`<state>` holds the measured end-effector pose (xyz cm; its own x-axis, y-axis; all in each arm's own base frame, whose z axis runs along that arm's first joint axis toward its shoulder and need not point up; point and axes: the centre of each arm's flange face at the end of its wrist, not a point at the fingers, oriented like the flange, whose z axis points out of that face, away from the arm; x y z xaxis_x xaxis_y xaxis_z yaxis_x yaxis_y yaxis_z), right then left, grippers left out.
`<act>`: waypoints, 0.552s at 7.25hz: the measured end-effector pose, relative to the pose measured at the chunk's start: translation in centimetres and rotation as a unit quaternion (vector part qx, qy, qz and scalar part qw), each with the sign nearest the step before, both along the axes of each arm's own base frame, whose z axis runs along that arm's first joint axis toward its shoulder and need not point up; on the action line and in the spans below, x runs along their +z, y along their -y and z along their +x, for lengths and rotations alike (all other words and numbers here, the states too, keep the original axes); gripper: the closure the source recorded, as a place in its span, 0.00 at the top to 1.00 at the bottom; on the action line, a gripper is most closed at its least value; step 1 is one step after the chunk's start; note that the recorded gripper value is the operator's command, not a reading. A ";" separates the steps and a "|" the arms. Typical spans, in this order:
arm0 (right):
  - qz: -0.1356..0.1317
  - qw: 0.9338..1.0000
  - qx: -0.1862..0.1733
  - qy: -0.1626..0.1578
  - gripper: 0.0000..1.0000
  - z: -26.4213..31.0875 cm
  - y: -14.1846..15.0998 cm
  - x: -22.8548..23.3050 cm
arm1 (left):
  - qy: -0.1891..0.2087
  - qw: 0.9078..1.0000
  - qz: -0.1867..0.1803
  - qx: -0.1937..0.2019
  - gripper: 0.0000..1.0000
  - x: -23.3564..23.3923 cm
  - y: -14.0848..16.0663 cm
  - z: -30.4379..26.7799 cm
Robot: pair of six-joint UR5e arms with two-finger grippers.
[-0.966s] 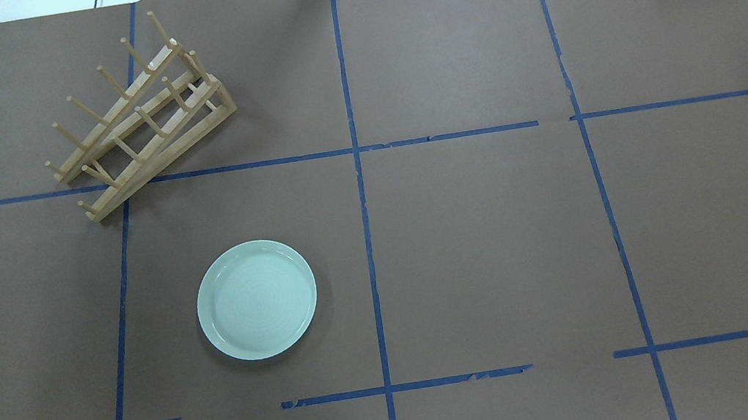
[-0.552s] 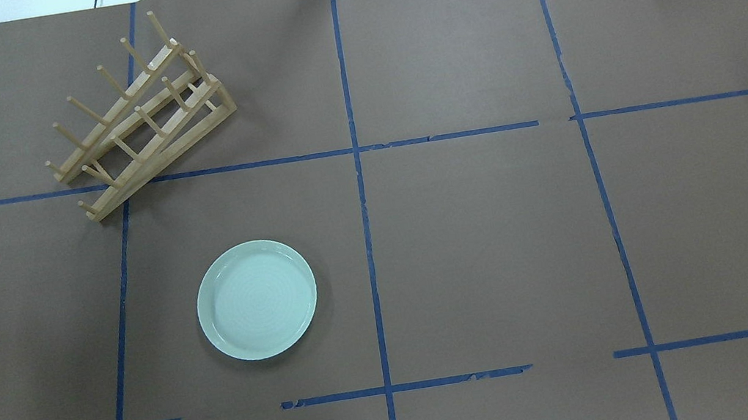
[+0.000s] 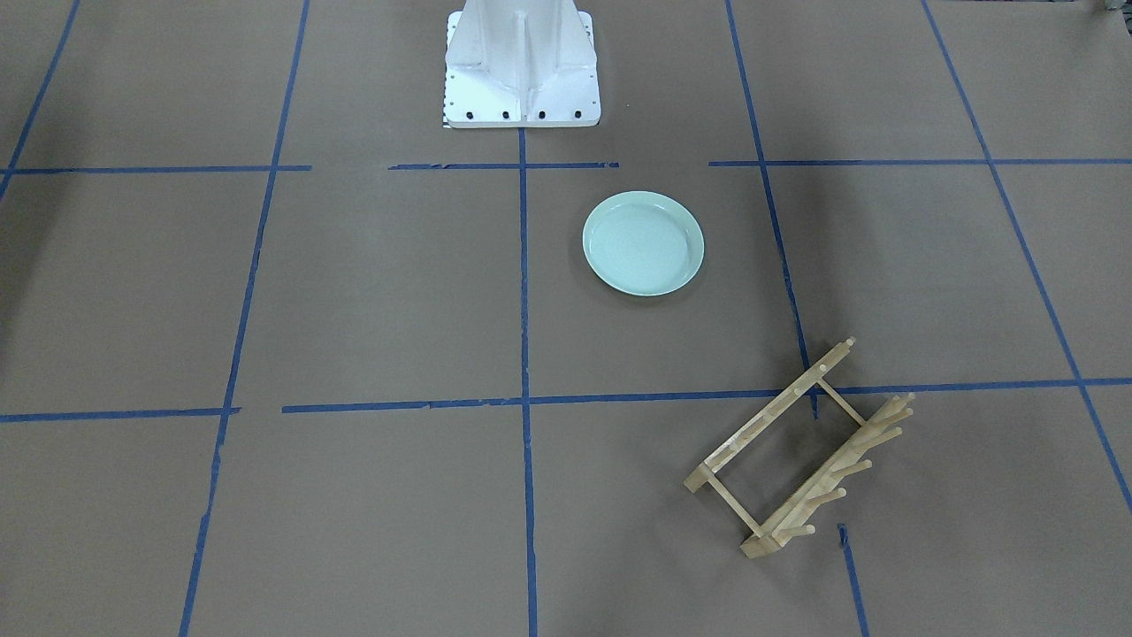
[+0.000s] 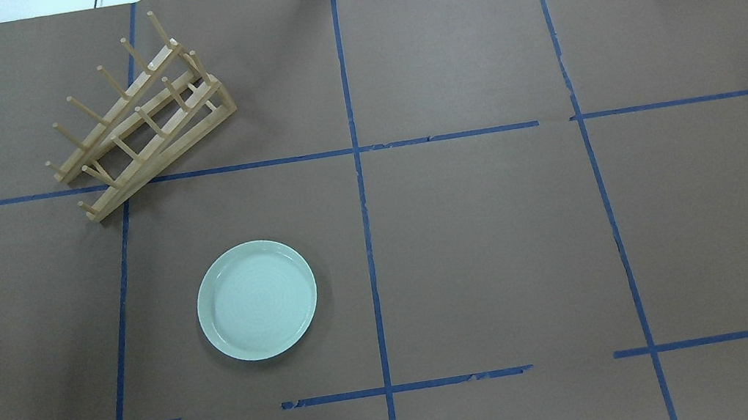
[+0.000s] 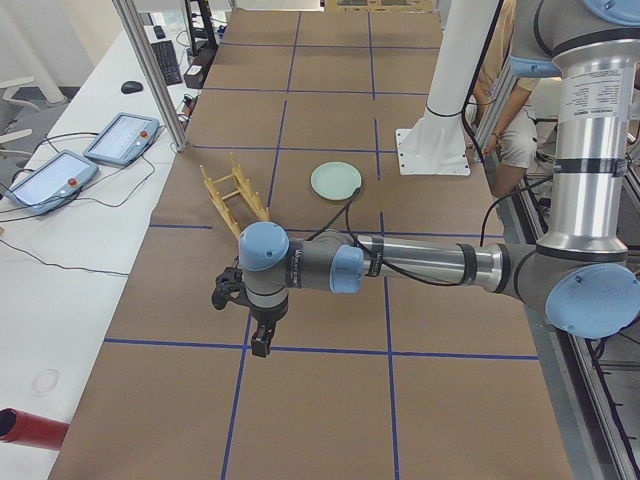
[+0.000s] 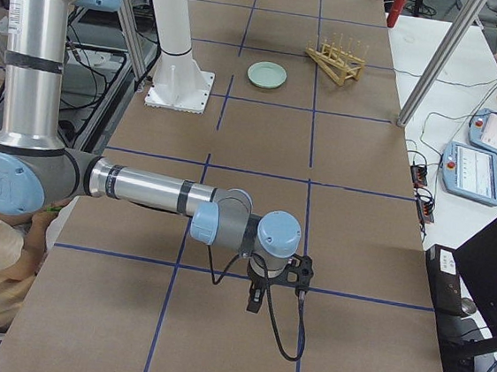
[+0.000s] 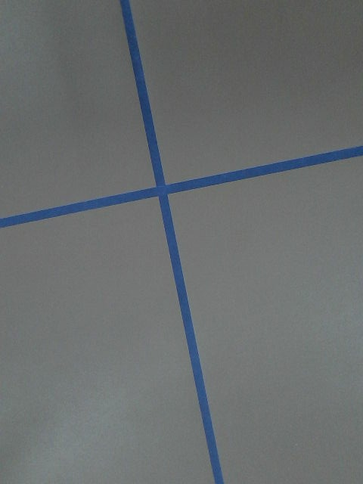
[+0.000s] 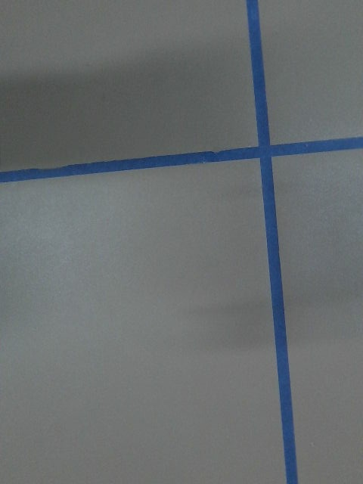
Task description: Place plate on table
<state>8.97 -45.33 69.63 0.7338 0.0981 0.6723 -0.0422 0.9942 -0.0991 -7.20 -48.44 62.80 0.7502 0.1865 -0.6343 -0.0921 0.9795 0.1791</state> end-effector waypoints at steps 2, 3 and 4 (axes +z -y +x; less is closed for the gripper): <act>0.000 1.000 0.000 0.000 1.00 0.0 0.0 0.0 | -0.047 0.999 -0.013 -0.010 1.00 -0.6 -0.4 0.6; 0.000 1.000 0.000 0.000 1.00 0.0 0.0 0.0 | -0.066 0.997 -0.029 -0.026 1.00 -1.0 -0.7 0.8; 0.000 1.000 0.000 0.000 1.00 0.0 0.0 0.0 | -0.059 0.997 -0.040 -0.040 1.00 -1.0 -0.9 0.7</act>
